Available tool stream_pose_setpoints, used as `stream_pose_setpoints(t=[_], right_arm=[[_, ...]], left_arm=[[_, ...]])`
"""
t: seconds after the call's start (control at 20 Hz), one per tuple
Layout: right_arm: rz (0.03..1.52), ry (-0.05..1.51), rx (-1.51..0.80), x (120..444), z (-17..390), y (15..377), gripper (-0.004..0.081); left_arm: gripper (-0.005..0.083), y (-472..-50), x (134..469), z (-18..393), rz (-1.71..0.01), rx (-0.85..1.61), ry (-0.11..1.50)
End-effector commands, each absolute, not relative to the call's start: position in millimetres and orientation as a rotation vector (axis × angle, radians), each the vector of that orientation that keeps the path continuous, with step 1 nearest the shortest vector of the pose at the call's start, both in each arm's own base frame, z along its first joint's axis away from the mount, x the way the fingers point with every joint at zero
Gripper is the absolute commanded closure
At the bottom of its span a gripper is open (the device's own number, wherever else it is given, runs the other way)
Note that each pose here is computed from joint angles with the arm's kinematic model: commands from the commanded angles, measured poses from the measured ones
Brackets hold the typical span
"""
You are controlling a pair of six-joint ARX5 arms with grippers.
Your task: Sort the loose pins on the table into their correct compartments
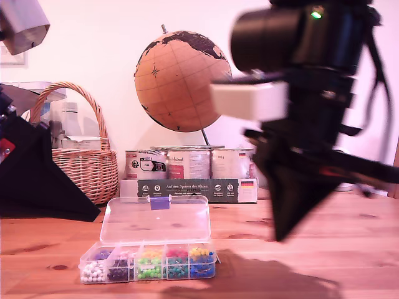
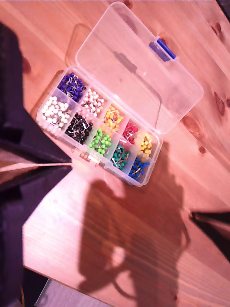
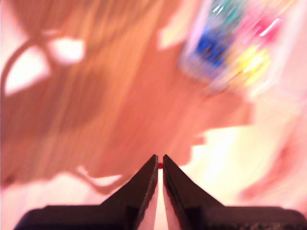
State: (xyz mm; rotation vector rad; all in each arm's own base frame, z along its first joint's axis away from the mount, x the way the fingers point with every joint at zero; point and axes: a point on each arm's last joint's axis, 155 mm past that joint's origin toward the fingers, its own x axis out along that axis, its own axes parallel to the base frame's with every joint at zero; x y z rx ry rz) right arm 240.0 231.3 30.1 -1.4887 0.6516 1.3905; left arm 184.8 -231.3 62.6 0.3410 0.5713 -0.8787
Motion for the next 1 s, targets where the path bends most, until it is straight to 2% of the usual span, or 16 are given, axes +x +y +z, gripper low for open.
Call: stream_pose_setpoints(t=[0.0, 0.5, 0.95], right_arm=[[1.357, 0.595, -1.453, 247.9, 41.6, 248.3, 0.0780], [1.343, 0.418, -1.326, 258.5, 61.6, 295.3, 0.0780], [1.377, 0.362, -1.283, 258.3, 49.1, 322.7, 0.0780]], left_arm=[[0.0797, -226.8, 182.4, 52.4, -0.874, 0.348, 0.594], [0.0797, -227.3, 181.8, 52.4, -0.878, 0.347, 0.595], [0.0797, -227.7, 181.1, 52.2, -0.882, 0.346, 0.596]])
